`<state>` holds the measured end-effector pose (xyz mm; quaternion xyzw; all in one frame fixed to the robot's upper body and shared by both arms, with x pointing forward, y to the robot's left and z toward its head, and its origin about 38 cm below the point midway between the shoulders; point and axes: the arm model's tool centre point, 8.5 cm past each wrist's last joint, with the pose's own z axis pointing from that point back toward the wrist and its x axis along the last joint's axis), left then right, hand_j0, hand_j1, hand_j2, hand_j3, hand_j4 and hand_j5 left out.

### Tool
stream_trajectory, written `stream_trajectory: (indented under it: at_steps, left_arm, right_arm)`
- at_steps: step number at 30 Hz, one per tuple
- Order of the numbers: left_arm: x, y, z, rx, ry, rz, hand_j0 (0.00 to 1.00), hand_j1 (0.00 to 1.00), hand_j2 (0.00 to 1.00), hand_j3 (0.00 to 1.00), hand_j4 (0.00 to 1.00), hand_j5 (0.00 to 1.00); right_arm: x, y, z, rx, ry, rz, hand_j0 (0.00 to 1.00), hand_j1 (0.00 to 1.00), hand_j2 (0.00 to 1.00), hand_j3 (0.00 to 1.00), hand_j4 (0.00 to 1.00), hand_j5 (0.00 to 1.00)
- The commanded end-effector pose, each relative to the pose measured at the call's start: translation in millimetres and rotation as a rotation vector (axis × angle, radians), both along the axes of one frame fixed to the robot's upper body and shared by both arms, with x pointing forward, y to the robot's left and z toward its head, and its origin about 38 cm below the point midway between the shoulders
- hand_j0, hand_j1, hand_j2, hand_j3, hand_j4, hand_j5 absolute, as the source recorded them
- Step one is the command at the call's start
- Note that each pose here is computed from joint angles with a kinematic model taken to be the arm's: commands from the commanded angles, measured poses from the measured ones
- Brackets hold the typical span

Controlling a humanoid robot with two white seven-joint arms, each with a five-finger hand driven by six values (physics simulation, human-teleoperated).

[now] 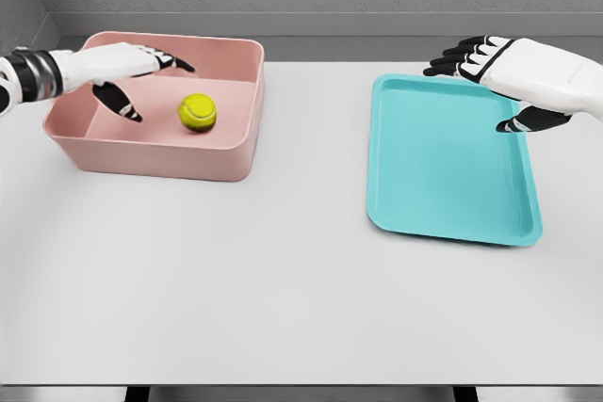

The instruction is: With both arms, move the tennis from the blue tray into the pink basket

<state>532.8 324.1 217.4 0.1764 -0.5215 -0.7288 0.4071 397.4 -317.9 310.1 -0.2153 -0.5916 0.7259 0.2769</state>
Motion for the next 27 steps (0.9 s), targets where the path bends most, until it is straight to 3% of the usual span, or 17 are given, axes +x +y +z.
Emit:
stream_trajectory:
  at_steps: [1, 4, 9, 10, 13, 16, 18, 20, 27]
  left_arm:
    - [1.4, 7, 14.4, -0.093, -0.025, 0.026, 1.00, 1.00, 1.00, 1.00, 1.00, 1.00]
    - [2.5, 16, 31.0, -0.192, -0.056, 0.052, 1.00, 1.00, 1.00, 1.00, 1.00, 1.00]
    - [1.3, 15, 36.2, -0.224, -0.068, 0.047, 1.00, 1.00, 1.00, 1.00, 1.00, 1.00]
    - [-1.8, 11, 32.2, -0.221, -0.064, 0.032, 1.00, 1.00, 1.00, 1.00, 1.00, 1.00]
    - [-23.4, 22, 43.6, -0.171, -0.104, -0.008, 1.00, 1.00, 1.00, 1.00, 1.00, 1.00]
    - [-31.4, 36, 47.1, -0.225, -0.125, 0.019, 1.00, 1.00, 1.00, 1.00, 1.00, 1.00]
    - [-40.2, 17, 50.4, -0.223, -0.144, -0.046, 1.00, 1.00, 1.00, 1.00, 1.00, 1.00]
    - [-48.6, 31, 54.6, -0.223, -0.164, -0.026, 1.00, 1.00, 1.00, 1.00, 1.00, 1.00]
    - [-62.0, 57, 28.5, -0.220, -0.113, 0.038, 1.00, 1.00, 1.00, 1.00, 1.00, 1.00]
  right_arm:
    - [-0.1, 0, 0.5, 0.003, 0.001, -0.001, 1.00, 1.00, 1.00, 1.00, 1.00, 1.00]
    - [0.1, 0, 0.4, 0.005, 0.002, -0.002, 1.00, 1.00, 1.00, 1.00, 1.00, 1.00]
    - [0.1, -1, 0.3, 0.003, 0.001, -0.002, 1.00, 1.00, 1.00, 1.00, 1.00, 1.00]
    - [0.1, -1, 0.3, 0.003, 0.001, -0.002, 1.00, 1.00, 1.00, 1.00, 1.00, 1.00]
    - [0.1, 0, 0.4, 0.005, 0.002, -0.002, 1.00, 1.00, 1.00, 1.00, 1.00, 1.00]
    - [0.4, -1, 0.2, 0.003, 0.002, -0.004, 1.00, 1.00, 1.00, 1.00, 1.00, 1.00]
    - [0.4, -1, 0.2, 0.003, 0.002, -0.004, 1.00, 1.00, 1.00, 1.00, 1.00, 1.00]
    - [0.1, -1, 0.3, 0.003, 0.001, -0.002, 1.00, 1.00, 1.00, 1.00, 1.00, 1.00]
    - [0.2, 0, 0.2, 0.005, 0.001, -0.001, 1.00, 1.00, 1.00, 1.00, 1.00, 1.00]
